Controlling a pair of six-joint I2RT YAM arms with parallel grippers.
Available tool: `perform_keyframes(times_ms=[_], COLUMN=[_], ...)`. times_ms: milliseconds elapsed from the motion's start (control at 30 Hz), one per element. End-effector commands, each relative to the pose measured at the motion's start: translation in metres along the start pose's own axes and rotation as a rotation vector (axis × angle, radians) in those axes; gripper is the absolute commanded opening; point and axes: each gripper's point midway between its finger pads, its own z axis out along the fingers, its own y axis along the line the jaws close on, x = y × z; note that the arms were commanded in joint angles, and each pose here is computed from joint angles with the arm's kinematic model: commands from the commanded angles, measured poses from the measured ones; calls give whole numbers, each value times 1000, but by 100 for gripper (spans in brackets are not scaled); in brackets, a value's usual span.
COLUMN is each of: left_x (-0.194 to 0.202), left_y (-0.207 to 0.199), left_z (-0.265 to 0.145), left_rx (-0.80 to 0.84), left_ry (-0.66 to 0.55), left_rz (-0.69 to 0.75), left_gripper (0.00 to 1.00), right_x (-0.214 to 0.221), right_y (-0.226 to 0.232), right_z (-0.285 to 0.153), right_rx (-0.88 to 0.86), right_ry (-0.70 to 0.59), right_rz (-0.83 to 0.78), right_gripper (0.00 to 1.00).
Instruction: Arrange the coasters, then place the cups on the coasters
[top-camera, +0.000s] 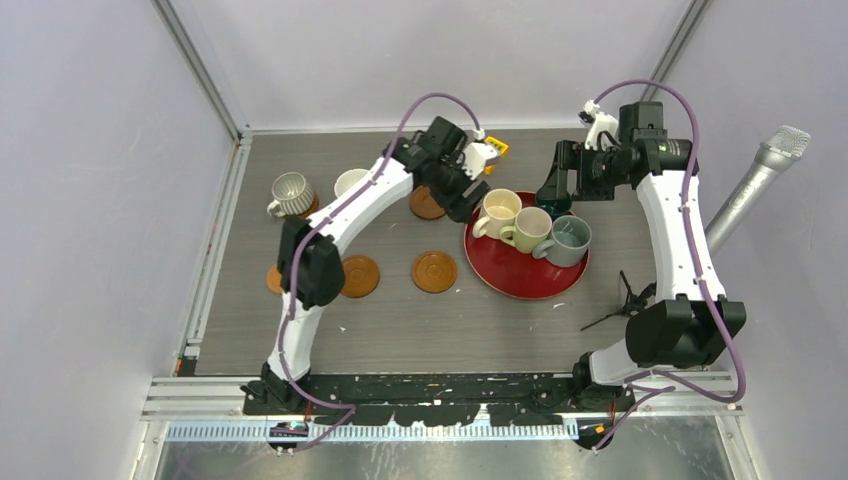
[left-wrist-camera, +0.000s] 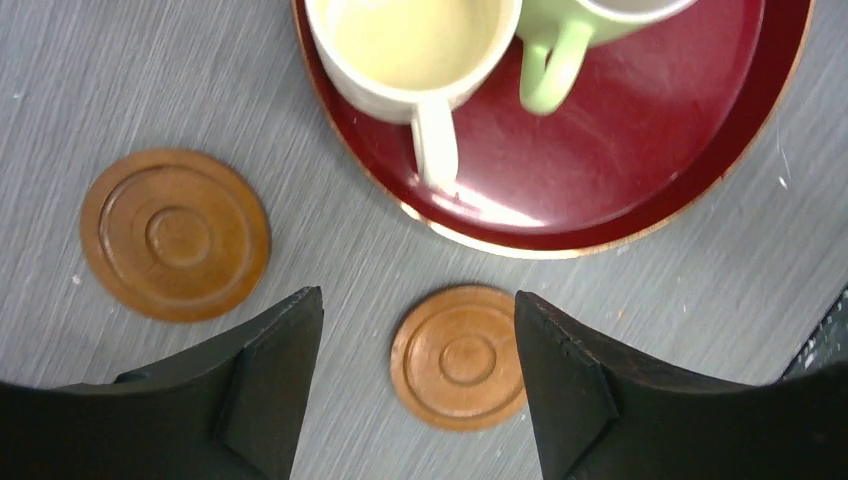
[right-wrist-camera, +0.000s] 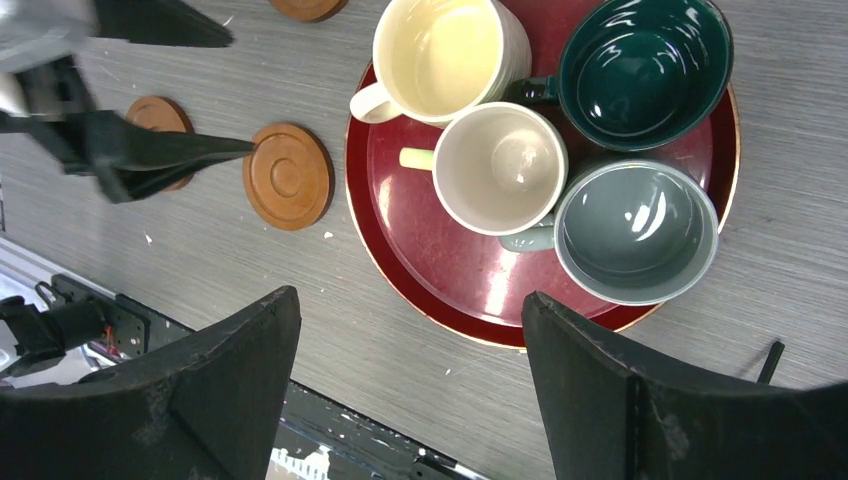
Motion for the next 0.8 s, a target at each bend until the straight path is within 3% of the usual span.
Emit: perform_keyframes(times_ms=[0, 500, 767], left_x=[-8, -7, -11], left_y=[-12, -15, -8], left_z=[28, 104, 118], left_rx=[-53, -126, -158], left_ry=[47, 68, 58], left_rz=[-73, -12, -28], left_gripper=[71, 55, 49], right_x=[-14, -7, -7], right_y=[3, 2, -1], right_z=[-17, -24, -26], right_rx=[15, 22, 31], right_ry=[-100, -107, -111], right_rz=[-12, -9, -2], right_gripper=[86, 86, 86])
